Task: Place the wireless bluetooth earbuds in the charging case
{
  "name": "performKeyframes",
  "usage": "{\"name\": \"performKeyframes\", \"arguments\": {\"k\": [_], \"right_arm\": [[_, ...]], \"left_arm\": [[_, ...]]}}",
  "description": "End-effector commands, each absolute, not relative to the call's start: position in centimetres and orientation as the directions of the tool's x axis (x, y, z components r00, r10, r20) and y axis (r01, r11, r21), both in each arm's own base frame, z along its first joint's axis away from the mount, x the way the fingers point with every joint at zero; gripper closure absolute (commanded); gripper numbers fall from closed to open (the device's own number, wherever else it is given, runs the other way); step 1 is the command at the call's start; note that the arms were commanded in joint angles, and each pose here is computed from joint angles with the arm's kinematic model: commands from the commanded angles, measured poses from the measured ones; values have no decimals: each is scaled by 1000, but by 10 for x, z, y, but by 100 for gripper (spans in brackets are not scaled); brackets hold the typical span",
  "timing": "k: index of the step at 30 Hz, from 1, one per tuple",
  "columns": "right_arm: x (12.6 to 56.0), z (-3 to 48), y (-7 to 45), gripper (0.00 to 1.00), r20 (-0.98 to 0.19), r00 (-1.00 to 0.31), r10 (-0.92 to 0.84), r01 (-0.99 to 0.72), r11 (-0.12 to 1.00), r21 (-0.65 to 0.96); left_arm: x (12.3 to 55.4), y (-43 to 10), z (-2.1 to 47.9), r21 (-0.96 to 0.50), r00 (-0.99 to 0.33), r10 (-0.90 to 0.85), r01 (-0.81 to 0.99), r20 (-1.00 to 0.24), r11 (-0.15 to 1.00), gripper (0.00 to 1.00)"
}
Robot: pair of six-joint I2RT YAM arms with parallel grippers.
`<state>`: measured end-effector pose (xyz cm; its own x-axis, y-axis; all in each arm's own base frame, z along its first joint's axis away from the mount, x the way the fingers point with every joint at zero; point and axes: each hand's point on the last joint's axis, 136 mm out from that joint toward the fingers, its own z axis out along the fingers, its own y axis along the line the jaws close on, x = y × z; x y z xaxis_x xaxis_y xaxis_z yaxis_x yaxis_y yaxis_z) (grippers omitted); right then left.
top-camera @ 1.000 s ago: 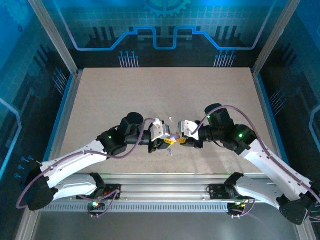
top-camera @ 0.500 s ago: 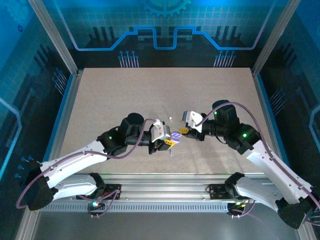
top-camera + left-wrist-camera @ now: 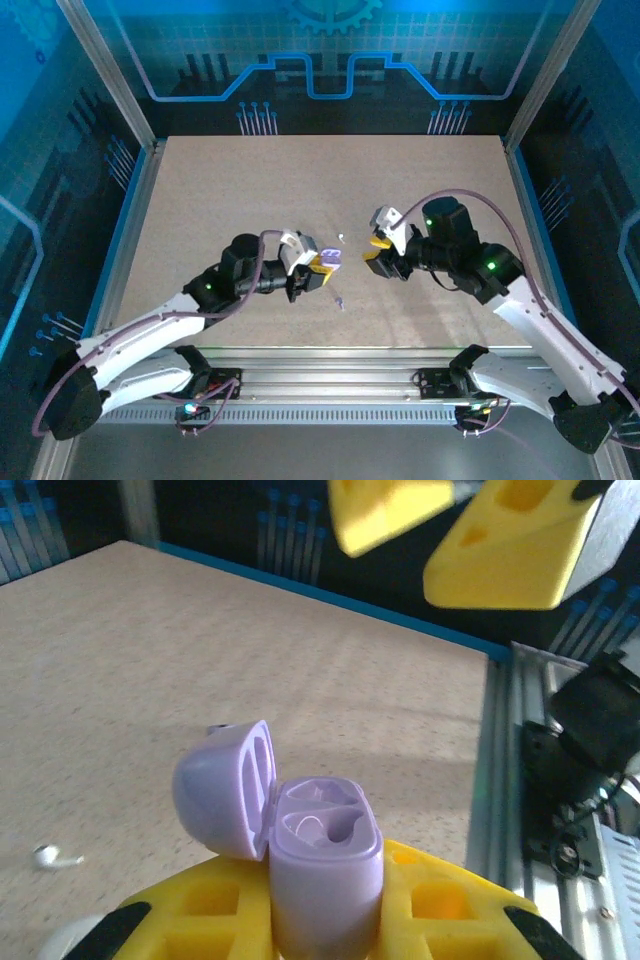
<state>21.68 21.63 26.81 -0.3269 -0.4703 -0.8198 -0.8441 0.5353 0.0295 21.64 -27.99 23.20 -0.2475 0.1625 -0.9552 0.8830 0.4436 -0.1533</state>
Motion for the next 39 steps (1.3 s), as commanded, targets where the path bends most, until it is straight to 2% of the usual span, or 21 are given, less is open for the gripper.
{"name": "performKeyframes", "arguments": {"k": [1,6,15,20,29,39], "right_arm": [[222,234,196,60,-669,-644,-370,-641,738,209],[222,189,198,60,-476,-841,-257,-436,844,312],[222,119,223,64,-224,-947,-230,-283,927,245],[224,94,244,63,-145,-947,-287,-307,940,150],[224,52,275,61,-16,-939,-344,-344,936,71],[224,24,278,60,55,-939,-340,-339,940,29]], "left_arm": [[231,-256,244,-210,-278,36,800,-960,562,82],[231,-226,234,-226,-318,13,703,-948,674,81],[227,-194,226,-207,-320,-1,611,-948,764,81],[225,-193,223,-200,-332,19,611,-943,766,81],[224,-193,224,-198,-332,23,615,-943,763,81],[224,-193,226,-197,-329,22,615,-944,764,81]]}}
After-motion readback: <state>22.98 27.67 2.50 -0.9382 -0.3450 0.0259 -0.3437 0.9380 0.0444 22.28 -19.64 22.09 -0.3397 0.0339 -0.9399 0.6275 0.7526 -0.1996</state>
